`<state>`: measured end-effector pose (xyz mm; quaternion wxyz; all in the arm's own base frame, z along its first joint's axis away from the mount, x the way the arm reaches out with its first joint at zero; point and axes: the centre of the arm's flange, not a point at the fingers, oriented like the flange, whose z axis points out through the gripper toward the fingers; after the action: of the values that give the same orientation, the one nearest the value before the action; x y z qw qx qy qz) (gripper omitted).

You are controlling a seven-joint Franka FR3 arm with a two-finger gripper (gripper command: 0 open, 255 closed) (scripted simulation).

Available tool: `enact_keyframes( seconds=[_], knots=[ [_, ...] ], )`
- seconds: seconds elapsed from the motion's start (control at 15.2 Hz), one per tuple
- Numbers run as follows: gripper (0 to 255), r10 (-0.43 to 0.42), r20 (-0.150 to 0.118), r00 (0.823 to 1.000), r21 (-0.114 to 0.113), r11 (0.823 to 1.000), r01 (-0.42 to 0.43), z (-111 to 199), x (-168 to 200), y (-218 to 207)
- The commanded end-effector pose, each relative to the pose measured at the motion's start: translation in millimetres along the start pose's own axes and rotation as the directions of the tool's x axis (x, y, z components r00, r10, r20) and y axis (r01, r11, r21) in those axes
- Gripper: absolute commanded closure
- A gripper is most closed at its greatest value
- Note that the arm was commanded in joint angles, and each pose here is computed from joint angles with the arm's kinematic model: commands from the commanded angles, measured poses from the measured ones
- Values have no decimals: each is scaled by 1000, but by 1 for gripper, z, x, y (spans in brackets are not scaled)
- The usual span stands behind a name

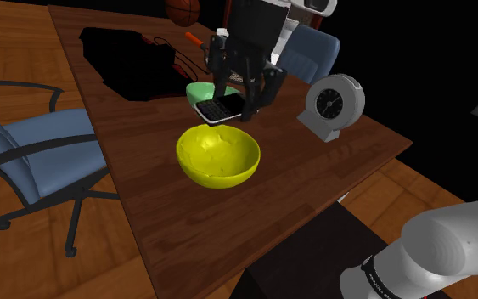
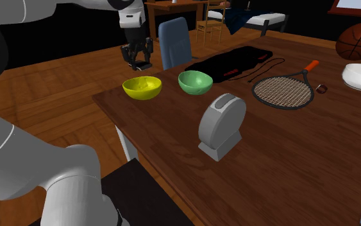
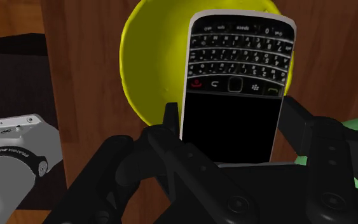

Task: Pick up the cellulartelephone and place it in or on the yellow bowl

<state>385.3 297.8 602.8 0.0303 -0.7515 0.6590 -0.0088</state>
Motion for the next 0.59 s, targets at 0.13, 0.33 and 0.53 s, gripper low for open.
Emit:
enact_keyframes(
  seconds=[0.13,0.33,0.53],
  knots=[
    [255,1,0,1000,0,1000,-1,20,-1,2],
    [255,1,0,1000,0,1000,-1,36,-1,3],
    [255,1,0,1000,0,1000,-1,51,-1,3]
  ],
)
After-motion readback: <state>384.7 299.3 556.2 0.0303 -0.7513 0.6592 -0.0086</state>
